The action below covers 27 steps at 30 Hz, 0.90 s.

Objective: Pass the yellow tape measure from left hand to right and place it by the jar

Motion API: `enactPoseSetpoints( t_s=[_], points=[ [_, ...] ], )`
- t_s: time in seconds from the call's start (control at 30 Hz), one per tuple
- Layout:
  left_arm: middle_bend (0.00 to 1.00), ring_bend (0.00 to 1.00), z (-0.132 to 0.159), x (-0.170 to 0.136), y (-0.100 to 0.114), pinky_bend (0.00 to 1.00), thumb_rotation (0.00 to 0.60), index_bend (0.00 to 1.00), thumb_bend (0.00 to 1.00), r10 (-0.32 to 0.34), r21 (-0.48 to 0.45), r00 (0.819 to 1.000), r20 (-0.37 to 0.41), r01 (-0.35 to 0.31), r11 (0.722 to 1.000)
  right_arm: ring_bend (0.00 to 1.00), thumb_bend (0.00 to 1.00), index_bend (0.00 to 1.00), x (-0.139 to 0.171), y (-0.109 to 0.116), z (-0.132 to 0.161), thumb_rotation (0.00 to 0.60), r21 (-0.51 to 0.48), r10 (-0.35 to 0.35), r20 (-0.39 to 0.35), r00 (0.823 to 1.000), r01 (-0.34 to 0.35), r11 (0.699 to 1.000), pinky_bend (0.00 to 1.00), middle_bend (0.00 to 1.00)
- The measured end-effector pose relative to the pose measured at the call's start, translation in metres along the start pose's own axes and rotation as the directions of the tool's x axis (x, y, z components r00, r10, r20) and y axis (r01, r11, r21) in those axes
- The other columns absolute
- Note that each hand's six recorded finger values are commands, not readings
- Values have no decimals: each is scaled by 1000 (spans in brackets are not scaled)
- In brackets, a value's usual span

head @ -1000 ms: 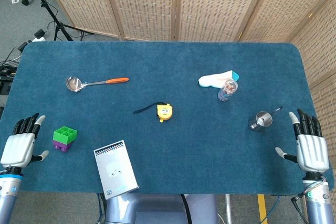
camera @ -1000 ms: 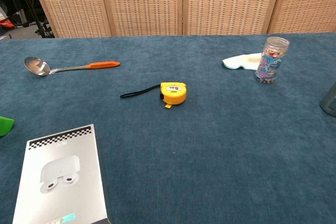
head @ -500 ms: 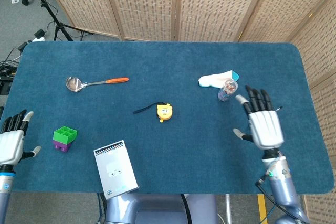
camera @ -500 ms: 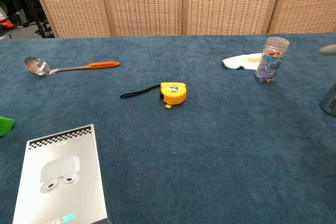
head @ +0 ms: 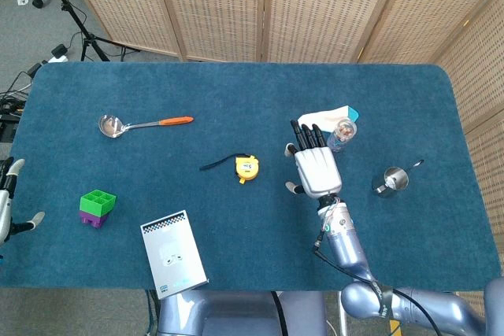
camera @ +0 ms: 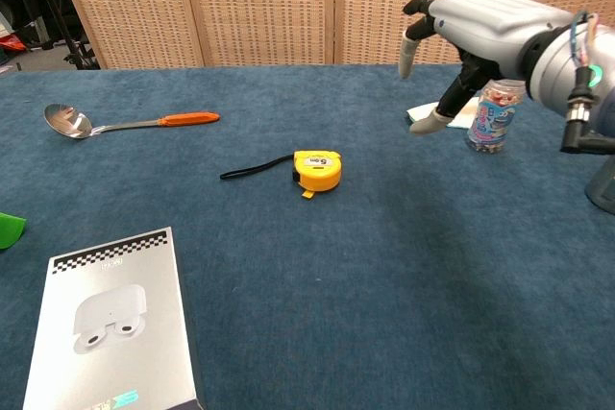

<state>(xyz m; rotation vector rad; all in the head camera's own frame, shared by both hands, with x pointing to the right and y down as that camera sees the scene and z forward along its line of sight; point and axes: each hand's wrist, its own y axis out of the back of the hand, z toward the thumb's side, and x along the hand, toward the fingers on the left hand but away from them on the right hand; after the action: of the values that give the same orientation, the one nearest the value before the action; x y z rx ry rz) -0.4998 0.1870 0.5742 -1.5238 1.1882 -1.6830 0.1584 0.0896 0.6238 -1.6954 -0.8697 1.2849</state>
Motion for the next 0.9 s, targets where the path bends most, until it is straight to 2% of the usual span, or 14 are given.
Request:
enactPoseSetpoints(
  t_s=[0.33, 0.67, 0.9],
  points=[
    [0, 0, -3, 2, 2, 0, 600, 52, 196, -1, -14, 1000, -8, 0, 1000, 0, 96, 388, -22, -29, 15, 600, 20, 69, 18, 997, -69, 997, 0, 23],
    [0, 0, -3, 3, 0, 0, 600, 52, 196, -6, -16, 1000, -5, 6, 1000, 0, 96, 388, -49, -46, 21, 600, 3, 119, 61, 991, -119, 993, 0, 3],
    [0, 0, -6, 6, -4, 0, 600, 52, 197, -19, -17, 1000, -11, 19, 1000, 0, 96, 342, -68, -61, 31, 600, -1, 165, 93, 982, -166, 986, 0, 0]
  ],
)
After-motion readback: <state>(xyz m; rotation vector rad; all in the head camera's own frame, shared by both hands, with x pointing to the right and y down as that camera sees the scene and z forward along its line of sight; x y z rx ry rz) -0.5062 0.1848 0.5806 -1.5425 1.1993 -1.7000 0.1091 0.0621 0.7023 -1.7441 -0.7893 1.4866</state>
